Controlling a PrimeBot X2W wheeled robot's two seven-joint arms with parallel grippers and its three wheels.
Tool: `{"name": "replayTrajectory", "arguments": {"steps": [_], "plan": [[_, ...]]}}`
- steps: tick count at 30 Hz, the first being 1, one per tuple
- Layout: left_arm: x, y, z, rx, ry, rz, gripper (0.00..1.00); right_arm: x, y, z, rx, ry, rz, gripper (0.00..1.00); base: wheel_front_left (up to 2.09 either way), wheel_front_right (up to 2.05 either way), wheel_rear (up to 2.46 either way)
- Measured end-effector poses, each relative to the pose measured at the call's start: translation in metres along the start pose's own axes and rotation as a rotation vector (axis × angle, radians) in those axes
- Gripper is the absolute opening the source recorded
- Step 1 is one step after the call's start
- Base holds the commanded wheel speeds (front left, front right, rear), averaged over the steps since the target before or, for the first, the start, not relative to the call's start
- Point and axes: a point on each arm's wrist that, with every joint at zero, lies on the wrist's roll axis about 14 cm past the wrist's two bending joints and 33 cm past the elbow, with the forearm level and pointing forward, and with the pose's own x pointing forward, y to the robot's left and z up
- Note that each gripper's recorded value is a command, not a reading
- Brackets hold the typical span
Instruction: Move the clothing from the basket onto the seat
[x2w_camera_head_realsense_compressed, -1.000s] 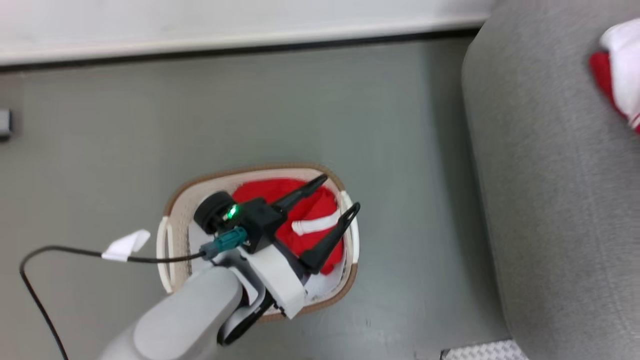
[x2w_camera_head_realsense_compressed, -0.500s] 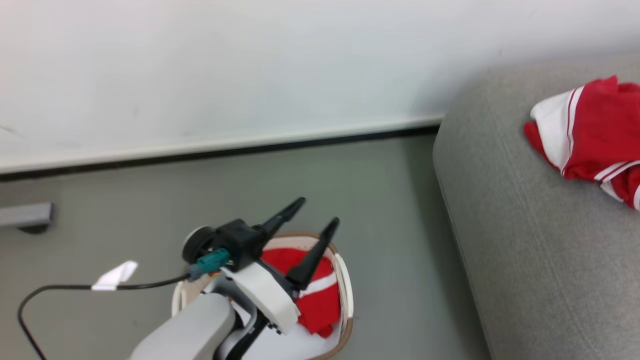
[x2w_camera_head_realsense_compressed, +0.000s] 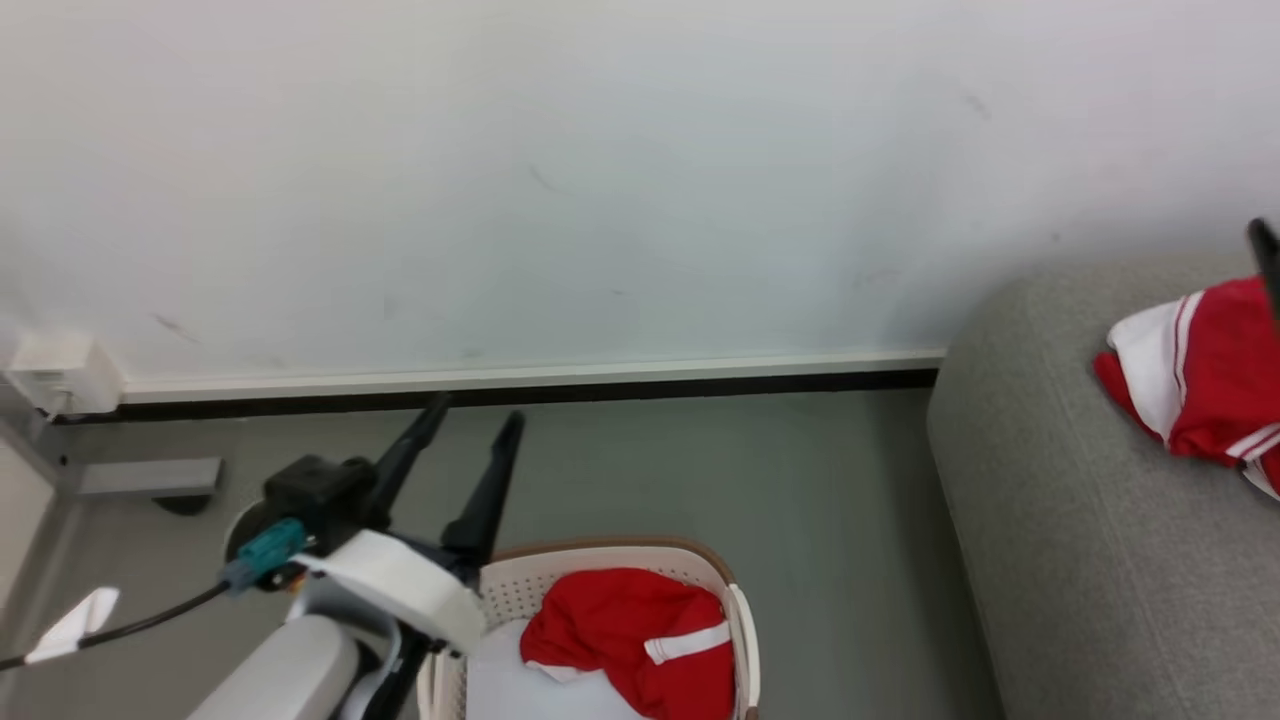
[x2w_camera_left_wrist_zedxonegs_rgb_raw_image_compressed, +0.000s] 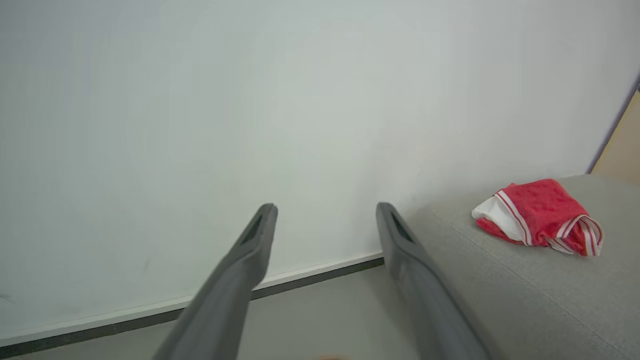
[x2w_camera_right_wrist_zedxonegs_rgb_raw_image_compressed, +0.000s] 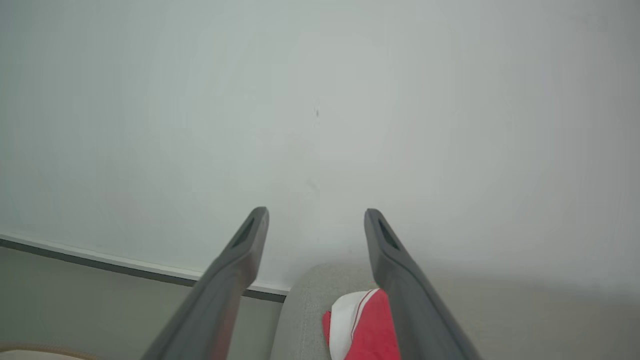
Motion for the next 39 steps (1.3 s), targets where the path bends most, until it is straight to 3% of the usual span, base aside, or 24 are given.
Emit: {"name": "replayTrajectory", "arguments": {"steps": [11,19,25,39], "plan": [[-0.061,0.073,0.008,0.008,-0.024,0.311,1.00,-0.013,0.074,-0.020,0.102,-0.116,0.116,1.00,0.00,0.00,0.00],[-0.104,0.097,-0.013,-0.003,0.007,0.480,1.00,-0.037,0.106,-0.074,0.223,-0.123,0.097,1.00,0.00,0.00,0.00],[-0.116,0.097,-0.022,0.012,0.022,0.512,1.00,-0.050,0.119,-0.112,0.250,-0.070,0.080,1.00,0.00,0.00,0.00],[-0.119,0.089,-0.033,0.018,0.031,0.496,1.00,-0.058,0.138,-0.143,0.284,-0.010,0.071,1.00,0.00,0.00,0.00]]}}
